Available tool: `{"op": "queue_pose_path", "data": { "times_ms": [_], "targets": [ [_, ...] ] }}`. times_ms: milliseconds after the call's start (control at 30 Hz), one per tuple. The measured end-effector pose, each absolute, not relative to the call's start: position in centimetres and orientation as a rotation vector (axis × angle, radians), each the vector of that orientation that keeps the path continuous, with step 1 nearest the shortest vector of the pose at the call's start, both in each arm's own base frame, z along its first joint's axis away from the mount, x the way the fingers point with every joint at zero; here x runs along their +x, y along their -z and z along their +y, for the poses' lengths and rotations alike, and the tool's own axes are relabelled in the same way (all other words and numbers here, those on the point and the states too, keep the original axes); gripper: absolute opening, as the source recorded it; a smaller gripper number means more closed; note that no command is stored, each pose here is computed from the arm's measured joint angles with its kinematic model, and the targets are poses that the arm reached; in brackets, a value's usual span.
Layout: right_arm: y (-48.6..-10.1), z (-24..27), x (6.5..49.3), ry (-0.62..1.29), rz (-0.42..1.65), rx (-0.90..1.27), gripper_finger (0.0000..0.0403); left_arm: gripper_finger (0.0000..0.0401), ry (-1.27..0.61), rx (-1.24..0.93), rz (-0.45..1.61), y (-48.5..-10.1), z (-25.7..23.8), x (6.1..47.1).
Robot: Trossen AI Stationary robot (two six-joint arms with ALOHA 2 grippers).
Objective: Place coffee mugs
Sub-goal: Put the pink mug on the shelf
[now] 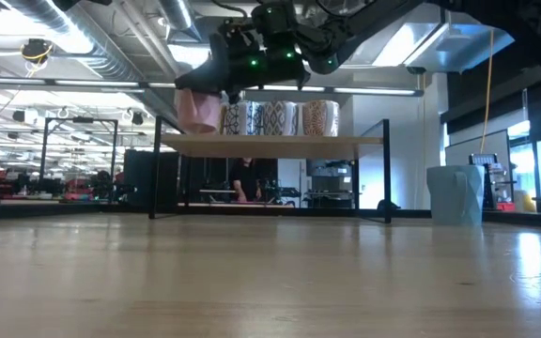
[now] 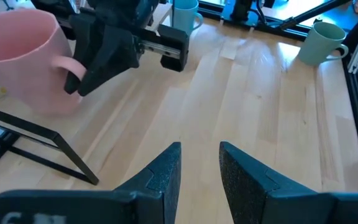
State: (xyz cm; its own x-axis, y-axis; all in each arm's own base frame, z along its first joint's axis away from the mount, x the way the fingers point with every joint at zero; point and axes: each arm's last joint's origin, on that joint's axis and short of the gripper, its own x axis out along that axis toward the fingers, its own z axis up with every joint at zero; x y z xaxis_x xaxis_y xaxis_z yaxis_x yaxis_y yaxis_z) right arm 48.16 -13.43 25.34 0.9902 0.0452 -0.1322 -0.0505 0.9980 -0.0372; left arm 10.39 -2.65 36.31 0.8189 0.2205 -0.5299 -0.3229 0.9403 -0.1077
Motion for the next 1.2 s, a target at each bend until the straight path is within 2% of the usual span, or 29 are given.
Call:
{"op": "queue_pose_path", "data": {
  "times_ms": [533, 1200],
  "targets": [
    [-23.5, -13.9, 48.8, -0.053, 0.125, -0.016, 0.0014, 0.0103, -0.287, -0.200, 0.519, -36.5, -2.7, 10.5],
    [-23.0, -13.8, 48.4, 0.011, 0.243, 0.048, 0.0132, 0.0103, -0.288, -0.206, 0.518, -36.5, -2.7, 10.5]
  ]
}}
